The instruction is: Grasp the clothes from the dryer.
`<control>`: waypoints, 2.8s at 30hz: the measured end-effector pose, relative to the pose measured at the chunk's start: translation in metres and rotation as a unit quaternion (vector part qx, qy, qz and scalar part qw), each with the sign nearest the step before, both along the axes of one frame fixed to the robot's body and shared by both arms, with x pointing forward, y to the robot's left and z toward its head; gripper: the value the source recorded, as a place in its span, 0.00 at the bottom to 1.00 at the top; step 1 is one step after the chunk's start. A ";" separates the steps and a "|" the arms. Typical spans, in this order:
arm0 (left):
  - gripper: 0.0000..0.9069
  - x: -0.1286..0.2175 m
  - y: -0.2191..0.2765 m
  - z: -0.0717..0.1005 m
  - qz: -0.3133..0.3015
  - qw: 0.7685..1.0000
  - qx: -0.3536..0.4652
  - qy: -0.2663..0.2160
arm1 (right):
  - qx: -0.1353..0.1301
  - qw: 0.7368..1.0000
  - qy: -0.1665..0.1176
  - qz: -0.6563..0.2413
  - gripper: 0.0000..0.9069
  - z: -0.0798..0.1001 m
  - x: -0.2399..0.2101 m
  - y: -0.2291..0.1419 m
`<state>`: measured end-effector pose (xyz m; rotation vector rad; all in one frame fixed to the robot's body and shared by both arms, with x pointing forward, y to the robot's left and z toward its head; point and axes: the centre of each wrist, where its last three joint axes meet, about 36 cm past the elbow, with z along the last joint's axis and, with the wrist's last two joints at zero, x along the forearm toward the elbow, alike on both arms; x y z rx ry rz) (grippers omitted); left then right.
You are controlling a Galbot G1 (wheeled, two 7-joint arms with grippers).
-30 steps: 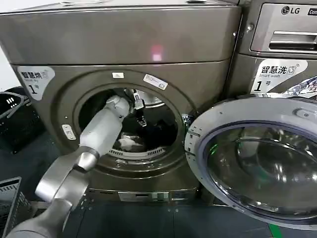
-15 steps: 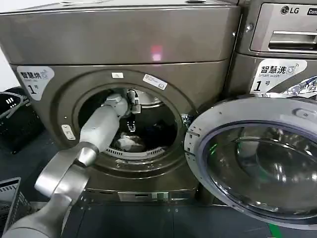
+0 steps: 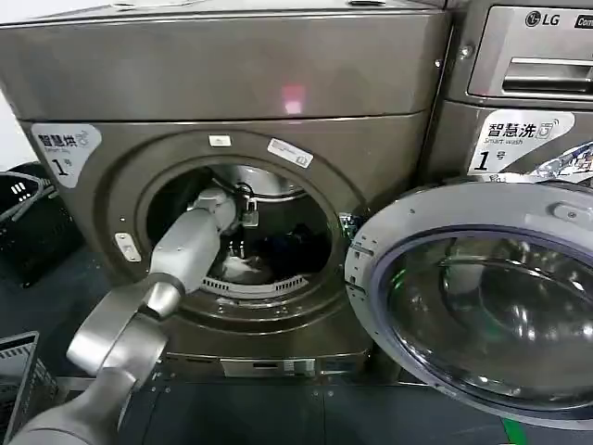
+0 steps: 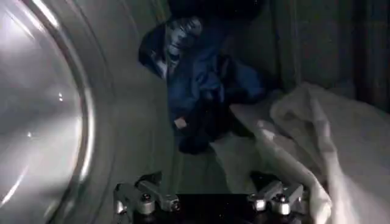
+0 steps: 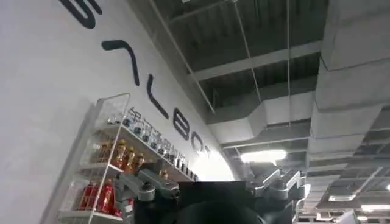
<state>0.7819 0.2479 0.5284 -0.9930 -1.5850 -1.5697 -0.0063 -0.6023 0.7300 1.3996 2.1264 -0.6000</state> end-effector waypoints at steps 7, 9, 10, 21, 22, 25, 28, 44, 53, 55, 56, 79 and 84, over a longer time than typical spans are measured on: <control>1.00 -0.001 0.006 0.007 -0.014 0.999 -0.023 0.028 | 0.001 1.000 0.000 0.000 1.00 -0.001 0.001 0.000; 1.00 -0.002 0.007 0.004 -0.014 0.999 -0.031 0.038 | 0.001 1.000 0.001 0.000 1.00 -0.002 0.002 -0.001; 1.00 -0.002 0.006 0.002 -0.015 0.998 -0.036 0.041 | 0.002 1.000 0.001 0.000 1.00 -0.002 0.002 -0.001; 0.87 -0.010 0.000 -0.034 -0.008 0.994 -0.077 0.077 | 0.002 1.000 0.002 -0.002 1.00 -0.003 0.002 -0.003; 0.60 -0.010 0.000 -0.035 -0.007 0.994 -0.077 0.079 | 0.002 1.000 0.002 -0.002 1.00 -0.003 0.001 -0.003; 0.06 -0.010 0.002 -0.038 -0.004 0.993 -0.079 0.085 | 0.003 1.000 0.001 -0.003 1.00 -0.004 0.001 -0.004; 0.00 -0.011 0.004 -0.041 -0.003 0.993 -0.081 0.090 | 0.003 1.000 0.001 -0.003 1.00 -0.004 0.001 -0.004; 0.00 -0.014 0.010 -0.045 -0.001 0.992 -0.084 0.091 | -0.001 1.000 0.003 -0.005 1.00 -0.002 -0.001 -0.002; 0.00 -0.018 0.022 -0.037 0.014 0.990 -0.134 0.039 | 0.001 1.000 0.000 -0.005 1.00 -0.004 0.000 -0.004; 0.00 -0.021 0.024 -0.034 0.019 0.987 -0.157 0.017 | 0.002 1.000 0.000 -0.004 1.00 -0.005 0.001 -0.004; 0.00 -0.022 0.025 -0.033 0.022 0.985 -0.171 0.005 | 0.002 1.000 0.000 -0.004 1.00 -0.005 0.001 -0.004; 0.00 -0.078 0.000 -0.025 0.101 0.816 -0.489 -0.292 | 0.006 1.000 0.009 -0.024 1.00 -0.007 0.003 -0.008; 0.00 -0.096 -0.012 -0.030 0.133 0.758 -0.528 -0.359 | 0.002 0.999 0.017 -0.029 1.00 -0.006 0.003 -0.007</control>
